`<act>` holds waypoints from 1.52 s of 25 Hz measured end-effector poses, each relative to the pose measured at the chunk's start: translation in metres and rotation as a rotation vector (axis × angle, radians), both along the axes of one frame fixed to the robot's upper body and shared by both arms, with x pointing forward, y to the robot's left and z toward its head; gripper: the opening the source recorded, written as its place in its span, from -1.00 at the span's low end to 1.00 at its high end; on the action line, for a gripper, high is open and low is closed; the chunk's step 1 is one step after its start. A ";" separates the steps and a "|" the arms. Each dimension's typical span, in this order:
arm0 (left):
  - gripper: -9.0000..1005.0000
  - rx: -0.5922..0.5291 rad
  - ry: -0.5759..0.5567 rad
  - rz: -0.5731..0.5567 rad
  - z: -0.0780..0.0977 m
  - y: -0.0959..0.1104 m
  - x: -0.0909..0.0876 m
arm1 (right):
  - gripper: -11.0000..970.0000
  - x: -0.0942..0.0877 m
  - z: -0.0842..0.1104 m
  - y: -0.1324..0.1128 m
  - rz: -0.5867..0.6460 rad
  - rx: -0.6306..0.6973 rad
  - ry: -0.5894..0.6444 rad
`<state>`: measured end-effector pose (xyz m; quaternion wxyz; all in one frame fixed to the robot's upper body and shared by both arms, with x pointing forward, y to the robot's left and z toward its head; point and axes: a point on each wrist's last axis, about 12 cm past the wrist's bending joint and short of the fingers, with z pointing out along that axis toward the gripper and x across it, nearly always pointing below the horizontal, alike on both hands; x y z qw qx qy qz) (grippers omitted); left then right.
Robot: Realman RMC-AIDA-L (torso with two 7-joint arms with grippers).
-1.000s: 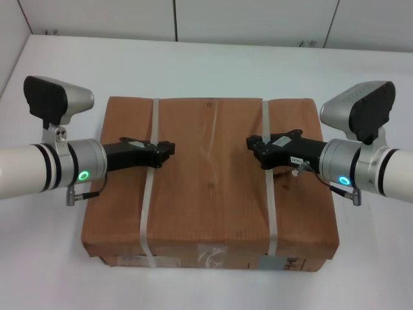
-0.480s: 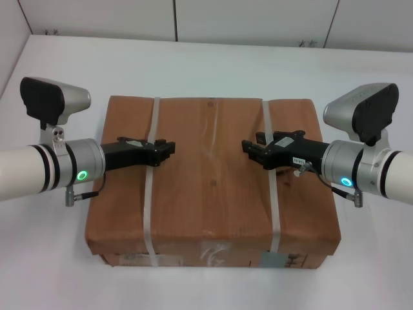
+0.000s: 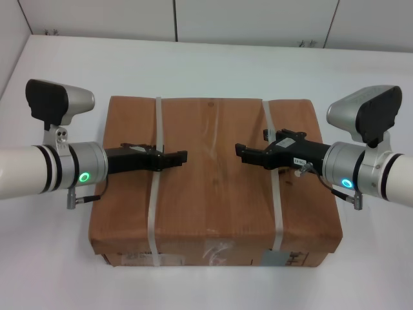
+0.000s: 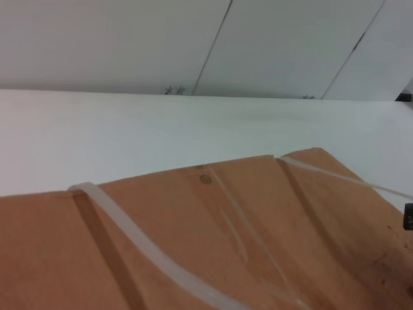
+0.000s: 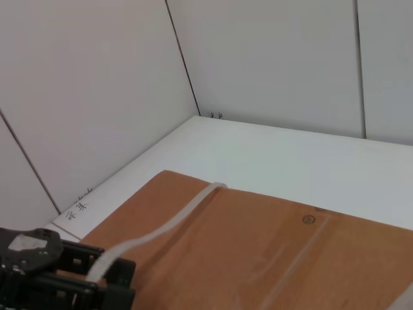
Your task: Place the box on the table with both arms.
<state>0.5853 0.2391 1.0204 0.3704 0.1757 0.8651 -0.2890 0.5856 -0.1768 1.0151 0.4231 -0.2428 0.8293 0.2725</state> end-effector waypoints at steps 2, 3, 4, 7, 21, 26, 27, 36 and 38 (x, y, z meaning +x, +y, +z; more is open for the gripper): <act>0.14 0.001 -0.002 0.001 0.000 0.000 0.000 | 0.54 -0.001 -0.001 0.000 -0.002 0.001 0.002; 0.22 0.001 -0.004 0.002 0.000 0.001 0.000 | 0.60 -0.001 -0.001 -0.001 -0.003 0.001 0.003; 0.27 0.000 -0.005 0.004 0.000 0.001 0.000 | 0.66 -0.001 -0.001 -0.001 -0.003 0.001 0.003; 0.39 -0.001 -0.004 0.007 0.000 0.002 0.000 | 0.76 -0.002 -0.002 -0.002 -0.006 0.001 0.006; 0.43 -0.004 -0.006 -0.001 -0.001 0.005 -0.003 | 0.83 -0.013 -0.008 -0.014 -0.050 0.055 0.016; 0.43 -0.015 0.002 0.009 -0.003 0.012 -0.008 | 0.83 -0.018 -0.013 -0.024 -0.089 0.057 0.026; 0.43 -0.016 0.004 0.014 -0.003 0.014 -0.009 | 0.83 -0.018 -0.014 -0.026 -0.094 0.054 0.026; 0.43 -0.038 0.009 0.054 -0.002 0.032 -0.013 | 0.83 -0.015 -0.016 -0.045 -0.154 0.023 0.019; 0.43 -0.057 0.005 0.058 -0.001 0.036 -0.014 | 0.83 -0.016 -0.016 -0.048 -0.159 0.021 0.017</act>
